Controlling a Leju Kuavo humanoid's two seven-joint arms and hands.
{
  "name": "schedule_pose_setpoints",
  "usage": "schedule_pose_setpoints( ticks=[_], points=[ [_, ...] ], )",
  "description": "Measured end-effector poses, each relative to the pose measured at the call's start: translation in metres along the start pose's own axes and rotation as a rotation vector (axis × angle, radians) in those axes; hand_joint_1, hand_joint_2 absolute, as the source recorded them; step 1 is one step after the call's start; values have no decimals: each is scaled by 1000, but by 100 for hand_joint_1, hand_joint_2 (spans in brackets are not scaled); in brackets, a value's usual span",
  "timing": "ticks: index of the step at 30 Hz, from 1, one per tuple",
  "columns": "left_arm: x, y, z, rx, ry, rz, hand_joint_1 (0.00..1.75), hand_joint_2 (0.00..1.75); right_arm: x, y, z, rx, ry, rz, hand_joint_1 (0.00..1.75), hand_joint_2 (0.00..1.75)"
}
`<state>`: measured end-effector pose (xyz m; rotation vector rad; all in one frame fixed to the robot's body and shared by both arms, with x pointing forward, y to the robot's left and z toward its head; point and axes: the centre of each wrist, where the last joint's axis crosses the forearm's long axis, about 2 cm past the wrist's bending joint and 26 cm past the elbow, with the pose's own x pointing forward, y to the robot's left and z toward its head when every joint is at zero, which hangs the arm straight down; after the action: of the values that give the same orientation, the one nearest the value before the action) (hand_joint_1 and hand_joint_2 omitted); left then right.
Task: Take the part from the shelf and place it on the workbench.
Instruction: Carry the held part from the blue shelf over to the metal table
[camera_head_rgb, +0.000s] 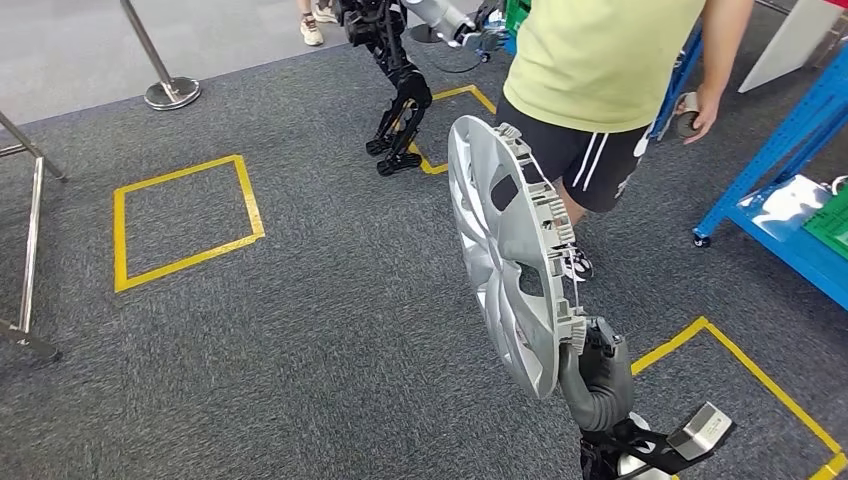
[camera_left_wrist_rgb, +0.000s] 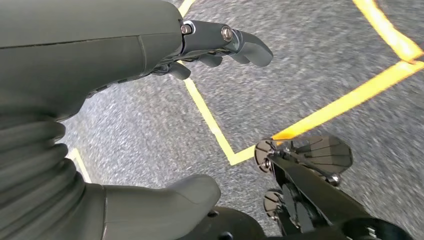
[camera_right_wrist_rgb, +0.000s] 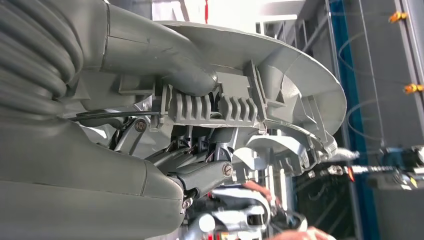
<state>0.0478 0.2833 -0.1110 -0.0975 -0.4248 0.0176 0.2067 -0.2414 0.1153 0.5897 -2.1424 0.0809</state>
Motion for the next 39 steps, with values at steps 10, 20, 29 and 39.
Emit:
schedule_pose_setpoints(
  ticks=[10, 20, 29, 39],
  points=[
    [-1, 0, 0, -6, 2, -12, 0, 175, 0, 1, 2, -7, 5, 2, 175, 175],
    [1, -2, -1, -11, -2, -14, 0, 175, 0, 1, 5, -17, 12, 5, 175, 175],
    [1, -3, -1, -28, -53, 3, 0, 175, 0, 2, 6, -20, 17, 8, 175, 175],
    [0, -3, 0, -30, -52, -11, 0, 175, 0, 1, 6, -19, 29, 13, 175, 175]
  ],
)
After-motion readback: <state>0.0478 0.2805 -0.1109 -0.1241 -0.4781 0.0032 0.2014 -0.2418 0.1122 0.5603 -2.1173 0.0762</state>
